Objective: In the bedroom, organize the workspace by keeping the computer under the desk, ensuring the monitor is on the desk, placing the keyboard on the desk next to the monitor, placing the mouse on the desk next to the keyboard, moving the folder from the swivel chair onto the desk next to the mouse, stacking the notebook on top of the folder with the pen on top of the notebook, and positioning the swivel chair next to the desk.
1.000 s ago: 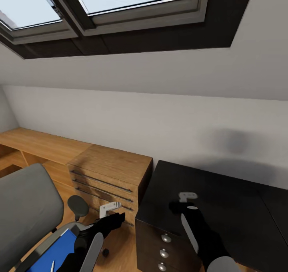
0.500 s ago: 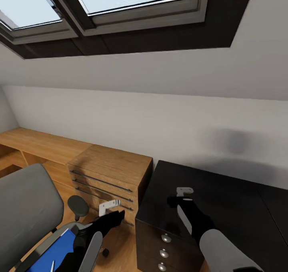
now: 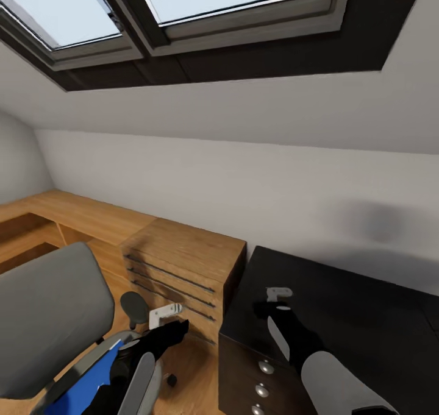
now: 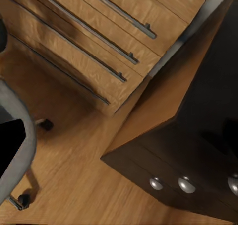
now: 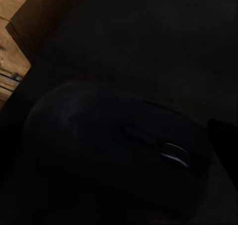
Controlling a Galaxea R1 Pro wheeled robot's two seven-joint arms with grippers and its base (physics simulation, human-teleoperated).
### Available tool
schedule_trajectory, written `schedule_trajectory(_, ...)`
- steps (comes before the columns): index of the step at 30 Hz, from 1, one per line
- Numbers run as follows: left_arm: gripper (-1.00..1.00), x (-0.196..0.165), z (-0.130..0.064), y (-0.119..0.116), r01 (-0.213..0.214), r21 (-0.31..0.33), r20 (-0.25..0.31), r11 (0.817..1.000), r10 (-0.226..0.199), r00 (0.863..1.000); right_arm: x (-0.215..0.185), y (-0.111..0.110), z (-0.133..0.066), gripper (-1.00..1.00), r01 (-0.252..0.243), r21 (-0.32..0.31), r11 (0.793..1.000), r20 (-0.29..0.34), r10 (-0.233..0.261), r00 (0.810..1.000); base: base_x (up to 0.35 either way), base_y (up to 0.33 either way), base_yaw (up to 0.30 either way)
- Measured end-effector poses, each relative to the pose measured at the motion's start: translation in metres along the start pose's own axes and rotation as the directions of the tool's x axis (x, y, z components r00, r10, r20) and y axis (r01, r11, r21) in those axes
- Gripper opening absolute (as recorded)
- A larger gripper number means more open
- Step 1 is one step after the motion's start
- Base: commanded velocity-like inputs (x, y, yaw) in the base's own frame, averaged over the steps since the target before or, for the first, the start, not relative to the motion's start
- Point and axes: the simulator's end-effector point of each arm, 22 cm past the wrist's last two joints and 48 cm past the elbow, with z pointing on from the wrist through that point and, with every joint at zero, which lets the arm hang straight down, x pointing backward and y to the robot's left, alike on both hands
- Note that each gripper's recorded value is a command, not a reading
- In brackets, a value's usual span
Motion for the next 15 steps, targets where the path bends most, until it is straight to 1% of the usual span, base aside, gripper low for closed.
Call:
schedule_trajectory(3,1.00,-0.001,0.000,0.004,0.008,-0.007,0.002,1.000,-0.008,1.000,0.002,-0.001,0.000,-1.00,0.000,0.000,1.000,-0.006,0.000,1.000,0.000,0.000,0.119)
schedule_trajectory(7,1.00,-0.001,0.000,0.005,0.009,-0.008,0.002,1.000,-0.009,1.000,0.004,0.000,0.001,-1.00,0.001,-0.002,1.000,-0.011,-0.001,1.000,0.000,0.000,0.027)
schedule_trajectory(9,1.00,-0.002,0.000,0.005,0.009,-0.010,0.002,1.000,-0.009,1.000,0.015,0.003,0.002,-1.00,0.007,-0.015,1.000,-0.036,-0.008,0.999,0.000,0.000,0.003)
schedule_trajectory(15,1.00,-0.001,0.001,0.006,0.009,-0.010,0.001,1.000,-0.009,1.000,0.031,0.011,0.003,-1.00,0.017,-0.042,0.999,-0.076,-0.020,0.997,0.000,0.000,0.000)
